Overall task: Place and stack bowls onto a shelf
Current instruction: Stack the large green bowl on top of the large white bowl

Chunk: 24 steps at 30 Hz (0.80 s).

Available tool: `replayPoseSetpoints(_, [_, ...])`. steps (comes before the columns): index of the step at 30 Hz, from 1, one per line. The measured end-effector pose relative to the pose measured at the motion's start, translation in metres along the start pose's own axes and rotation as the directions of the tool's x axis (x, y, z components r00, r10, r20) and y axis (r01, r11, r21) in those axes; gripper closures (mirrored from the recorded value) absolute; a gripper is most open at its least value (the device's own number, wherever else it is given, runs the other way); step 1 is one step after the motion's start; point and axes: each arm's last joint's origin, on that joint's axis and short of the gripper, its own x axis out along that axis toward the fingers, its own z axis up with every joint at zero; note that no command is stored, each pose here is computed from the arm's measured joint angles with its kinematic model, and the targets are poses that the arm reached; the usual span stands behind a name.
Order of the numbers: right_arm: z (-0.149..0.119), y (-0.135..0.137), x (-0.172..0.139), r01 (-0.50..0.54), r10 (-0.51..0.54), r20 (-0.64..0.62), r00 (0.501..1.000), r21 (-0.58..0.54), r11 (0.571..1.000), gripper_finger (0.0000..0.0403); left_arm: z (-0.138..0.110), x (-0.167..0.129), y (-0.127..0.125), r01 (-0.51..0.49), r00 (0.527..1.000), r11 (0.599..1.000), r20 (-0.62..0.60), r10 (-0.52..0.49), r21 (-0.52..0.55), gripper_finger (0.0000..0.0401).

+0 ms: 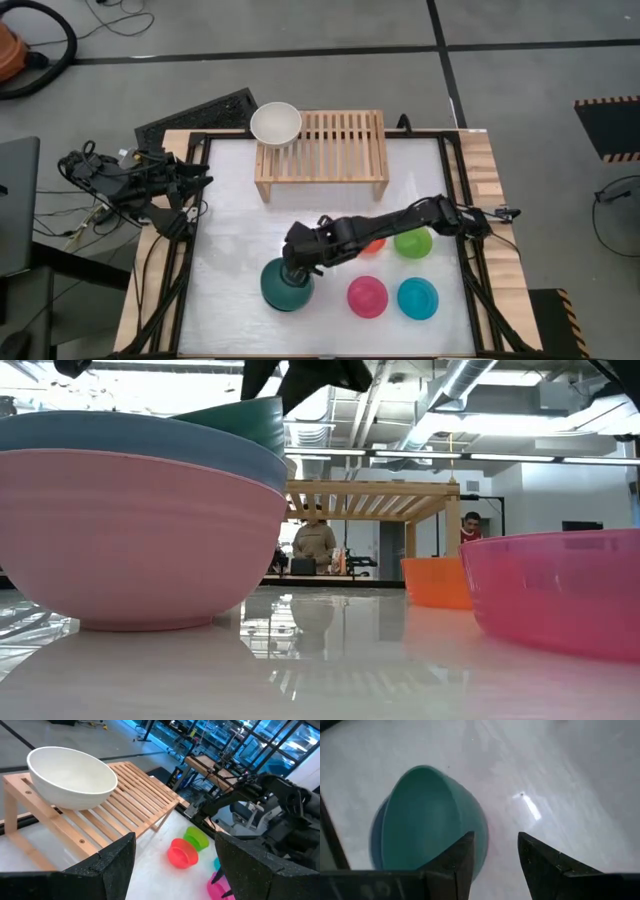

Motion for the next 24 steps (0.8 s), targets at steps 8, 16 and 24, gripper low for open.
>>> replayPoseSetpoints(8, [0.006,0.007,-0.005,-0.171,0.174,-0.026,0.984,0.092,0.981,0.0228,0.000,0.000,0.000,0.003,1.000,1.000,-0.007,-0.003,0.010,0.0145])
replayPoseSetpoints(16, [0.008,-0.002,-0.002,-0.180,0.182,-0.094,0.979,0.031,0.983,0.0228,-0.001,0.000,0.001,0.000,1.000,1.000,-0.010,0.000,0.018,0.0145])
replayPoseSetpoints(24, [0.004,-0.005,-0.003,-0.061,0.060,-0.049,0.997,-0.019,0.998,0.0225,-0.001,0.000,0.001,0.000,1.000,1.000,-0.010,0.000,0.018,0.0145])
